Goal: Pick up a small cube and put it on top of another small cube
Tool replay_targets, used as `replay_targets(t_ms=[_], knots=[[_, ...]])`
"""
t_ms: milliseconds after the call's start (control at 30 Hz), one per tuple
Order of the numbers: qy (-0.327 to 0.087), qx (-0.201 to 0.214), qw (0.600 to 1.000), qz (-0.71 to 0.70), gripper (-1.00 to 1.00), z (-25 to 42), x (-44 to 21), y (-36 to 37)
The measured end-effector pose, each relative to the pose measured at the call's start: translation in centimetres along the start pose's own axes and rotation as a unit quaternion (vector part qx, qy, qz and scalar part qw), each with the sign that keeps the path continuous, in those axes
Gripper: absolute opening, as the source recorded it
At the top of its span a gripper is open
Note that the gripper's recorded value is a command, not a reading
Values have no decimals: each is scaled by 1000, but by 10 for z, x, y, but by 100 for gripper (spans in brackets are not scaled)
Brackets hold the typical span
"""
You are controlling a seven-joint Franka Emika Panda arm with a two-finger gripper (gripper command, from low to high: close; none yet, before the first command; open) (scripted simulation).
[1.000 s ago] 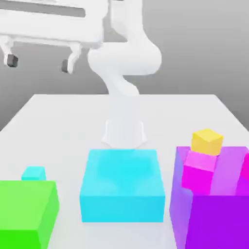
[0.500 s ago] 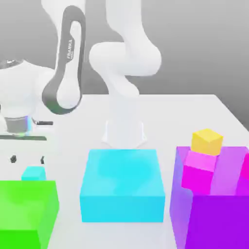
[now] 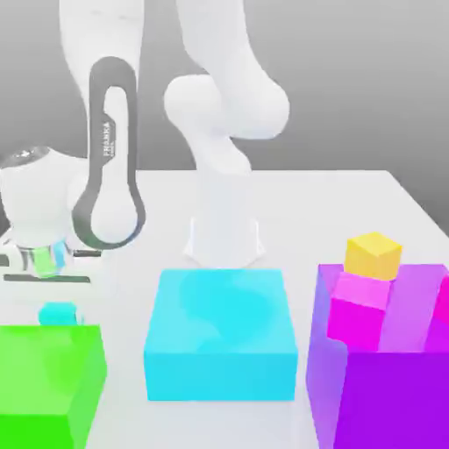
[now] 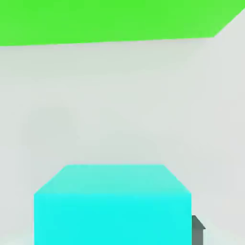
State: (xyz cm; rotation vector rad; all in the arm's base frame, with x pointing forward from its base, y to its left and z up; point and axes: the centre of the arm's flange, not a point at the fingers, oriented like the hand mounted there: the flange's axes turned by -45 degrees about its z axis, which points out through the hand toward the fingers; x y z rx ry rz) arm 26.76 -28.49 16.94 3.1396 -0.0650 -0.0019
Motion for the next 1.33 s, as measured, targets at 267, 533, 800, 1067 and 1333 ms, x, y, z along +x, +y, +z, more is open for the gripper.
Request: replay_targets(t_ms=[267,533,800,1067,1333], knots=[[15,-11,996,-89,-100,-85,107,-49],[15,-6,979,-202,-100,-173,234,-246],[13,-4,959,-285,-100,-269,237,-465],[0,3,950,-312,100,-243,203,-561],[1,1,951,-310,100,-269,204,-561]])
